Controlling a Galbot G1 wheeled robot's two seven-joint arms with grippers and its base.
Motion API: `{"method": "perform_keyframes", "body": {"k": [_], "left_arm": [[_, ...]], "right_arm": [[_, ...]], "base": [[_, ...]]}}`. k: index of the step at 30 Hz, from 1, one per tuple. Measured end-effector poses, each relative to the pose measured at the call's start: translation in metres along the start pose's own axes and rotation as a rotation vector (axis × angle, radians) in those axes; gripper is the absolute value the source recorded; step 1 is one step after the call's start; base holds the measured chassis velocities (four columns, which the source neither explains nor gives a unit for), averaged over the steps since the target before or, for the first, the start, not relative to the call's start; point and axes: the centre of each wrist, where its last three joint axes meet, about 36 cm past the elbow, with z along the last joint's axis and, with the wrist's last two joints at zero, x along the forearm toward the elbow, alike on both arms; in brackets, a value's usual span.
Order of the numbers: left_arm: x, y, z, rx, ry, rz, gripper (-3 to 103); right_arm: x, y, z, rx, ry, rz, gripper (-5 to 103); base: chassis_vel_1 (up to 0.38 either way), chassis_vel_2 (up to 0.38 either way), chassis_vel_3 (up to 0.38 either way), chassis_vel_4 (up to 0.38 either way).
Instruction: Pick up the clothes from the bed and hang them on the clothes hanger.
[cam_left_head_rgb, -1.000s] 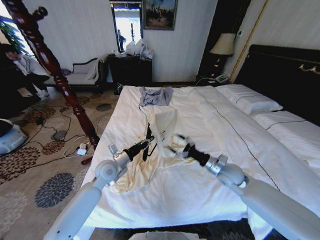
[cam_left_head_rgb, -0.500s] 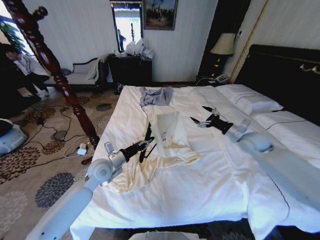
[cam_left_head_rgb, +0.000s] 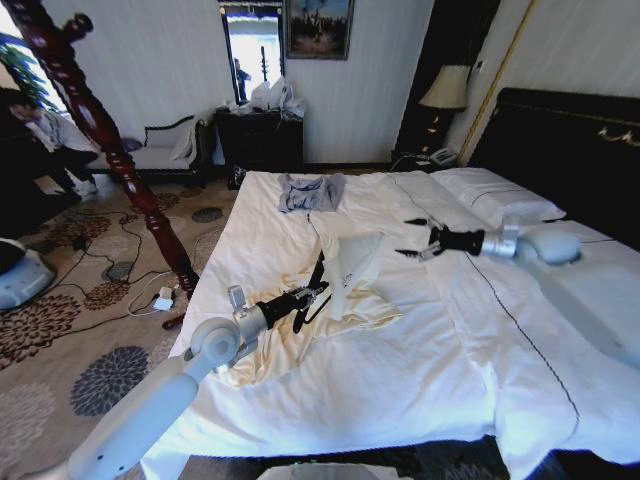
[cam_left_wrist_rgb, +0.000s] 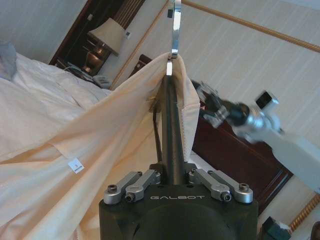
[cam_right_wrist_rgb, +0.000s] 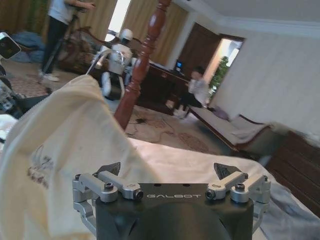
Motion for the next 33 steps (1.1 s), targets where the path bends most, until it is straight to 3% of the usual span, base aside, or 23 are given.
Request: {"method": "perform_keyframes", "body": {"k": [3, 7, 8, 11, 13, 15, 27, 33], "left_arm": [[-0.001, 0.002, -0.002, -0.009, 0.008, 0.002, 18], [0.001, 0.005, -0.011, -0.048, 0.027, 0.002, 18], [0.001, 0.005, -0.011, -0.048, 0.027, 0.002, 18], [0.005, 0.007, -0.019, -0.092, 0.052, -0.002, 18], [0.008, 0.008, -0.021, -0.109, 0.063, -0.005, 18], [0.013, 0.008, -0.024, -0.134, 0.083, -0.006, 18], [0.017, -0.002, -0.033, -0.194, 0.106, 0.02, 18], [0.023, -0.01, -0.035, -0.22, 0.122, 0.029, 18]], "right_arm": [[-0.019, -0.02, -0.006, 0.023, 0.008, -0.057, 100], [-0.048, -0.054, -0.039, 0.057, 0.046, -0.258, 100], [-0.048, -0.054, -0.039, 0.057, 0.046, -0.258, 100], [-0.066, -0.071, -0.06, 0.069, 0.112, -0.43, 100], [-0.072, -0.077, -0.065, 0.082, 0.147, -0.468, 100], [-0.08, -0.085, -0.069, 0.097, 0.196, -0.491, 100], [-0.106, -0.086, -0.054, 0.059, 0.217, -0.521, 100], [-0.11, -0.081, -0.054, 0.089, 0.221, -0.54, 100]], "base": [[0.0, 0.0, 0.0, 0.0], [0.0, 0.0, 0.0, 0.0], [0.0, 0.0, 0.0, 0.0], [0.0, 0.0, 0.0, 0.0], [0.0, 0.0, 0.0, 0.0], [0.0, 0.0, 0.0, 0.0], [0.0, 0.0, 0.0, 0.0], [0.0, 0.0, 0.0, 0.0]]}}
